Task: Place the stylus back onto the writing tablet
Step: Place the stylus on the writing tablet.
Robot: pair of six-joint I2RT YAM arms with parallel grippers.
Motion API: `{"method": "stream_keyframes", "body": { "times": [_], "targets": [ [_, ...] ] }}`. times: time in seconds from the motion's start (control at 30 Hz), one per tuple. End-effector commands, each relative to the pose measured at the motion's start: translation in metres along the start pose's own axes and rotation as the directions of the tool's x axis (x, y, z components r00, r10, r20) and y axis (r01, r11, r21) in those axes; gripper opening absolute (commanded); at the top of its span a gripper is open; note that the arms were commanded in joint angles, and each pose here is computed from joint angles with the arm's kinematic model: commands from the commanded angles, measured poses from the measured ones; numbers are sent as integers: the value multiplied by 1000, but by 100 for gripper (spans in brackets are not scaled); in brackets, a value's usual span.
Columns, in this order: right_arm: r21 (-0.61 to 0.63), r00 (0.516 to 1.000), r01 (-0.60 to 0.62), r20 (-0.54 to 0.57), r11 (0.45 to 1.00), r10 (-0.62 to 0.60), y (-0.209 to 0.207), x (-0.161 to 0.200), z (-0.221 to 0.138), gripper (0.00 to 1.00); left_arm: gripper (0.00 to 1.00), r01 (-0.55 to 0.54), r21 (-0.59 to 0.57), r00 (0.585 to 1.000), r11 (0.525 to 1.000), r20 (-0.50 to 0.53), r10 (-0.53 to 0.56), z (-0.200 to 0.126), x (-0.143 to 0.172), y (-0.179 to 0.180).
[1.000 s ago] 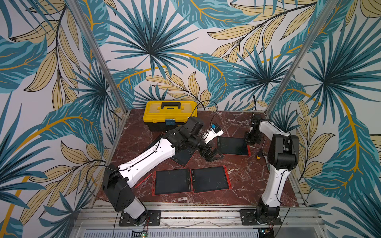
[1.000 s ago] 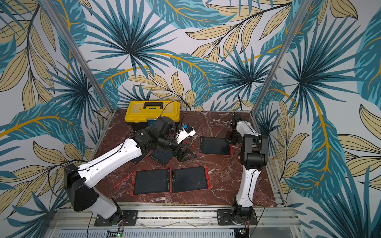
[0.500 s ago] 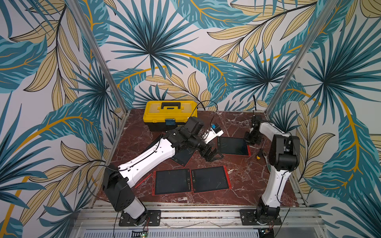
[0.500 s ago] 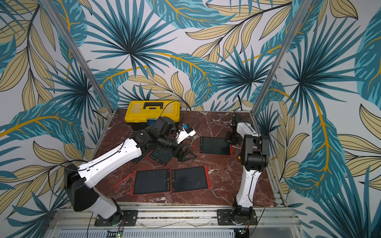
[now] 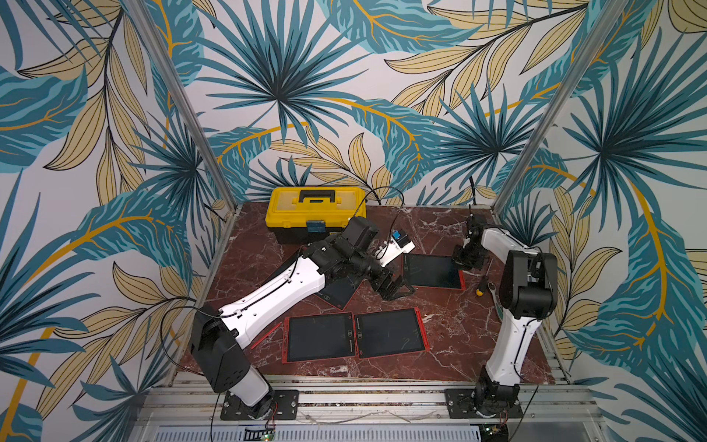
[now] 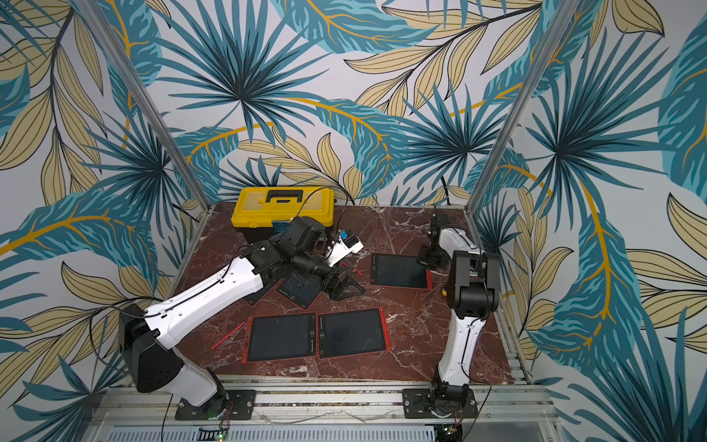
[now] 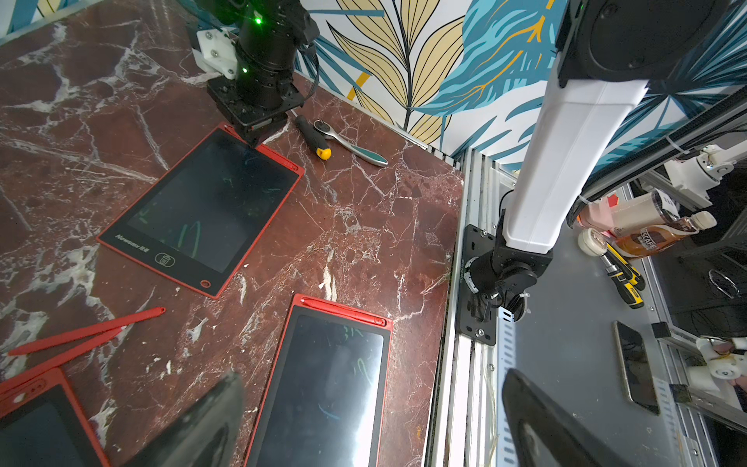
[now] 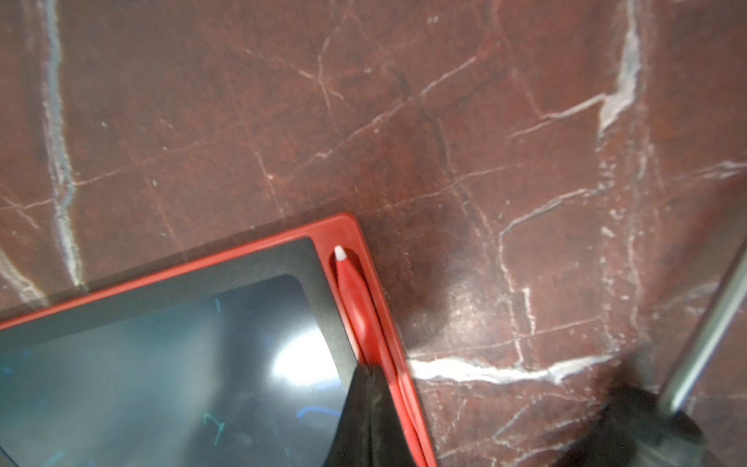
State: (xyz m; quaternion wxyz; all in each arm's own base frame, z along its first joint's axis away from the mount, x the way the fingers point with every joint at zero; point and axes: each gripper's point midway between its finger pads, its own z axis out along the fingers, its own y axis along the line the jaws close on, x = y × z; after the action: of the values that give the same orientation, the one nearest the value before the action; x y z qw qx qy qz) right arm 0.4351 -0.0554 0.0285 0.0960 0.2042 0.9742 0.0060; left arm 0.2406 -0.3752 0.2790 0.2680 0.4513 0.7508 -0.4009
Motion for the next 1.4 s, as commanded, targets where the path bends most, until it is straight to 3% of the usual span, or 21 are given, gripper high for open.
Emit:
{"method": "stream_keyframes", "body": {
  "times": [0.0, 0.37, 0.63, 0.77, 0.9, 1.17, 1.37],
  "targets": [
    [20, 1000, 23, -18, 1000, -23, -6, 14, -11, 2, 100, -2, 1, 1000, 1000, -1, 2, -1, 3, -2],
    [-137, 988, -44, 140, 990, 63, 17, 33, -69, 11, 100, 17, -69, 1000, 997, 6, -17, -3, 4, 9],
    [-292, 974, -28, 206, 956, 92, 45, 76, -99, 16, 100, 197, -186, 980, 963, 13, -198, -4, 23, 30],
    [-287, 969, -13, 231, 958, 83, 44, 85, -103, 16, 100, 267, -219, 964, 938, 48, -263, -6, 31, 37],
    [-186, 970, -35, 232, 982, 79, 29, 74, -97, 16, 100, 293, -216, 956, 931, 82, -282, -9, 32, 35],
    [-114, 971, -27, 233, 993, 53, 16, 42, -88, 18, 100, 313, -239, 950, 919, 99, -298, -11, 45, 38],
    [-168, 974, 18, 227, 986, 21, 27, 39, -94, 23, 100, 319, -273, 948, 908, 95, -304, -11, 54, 45]
  ]
}}
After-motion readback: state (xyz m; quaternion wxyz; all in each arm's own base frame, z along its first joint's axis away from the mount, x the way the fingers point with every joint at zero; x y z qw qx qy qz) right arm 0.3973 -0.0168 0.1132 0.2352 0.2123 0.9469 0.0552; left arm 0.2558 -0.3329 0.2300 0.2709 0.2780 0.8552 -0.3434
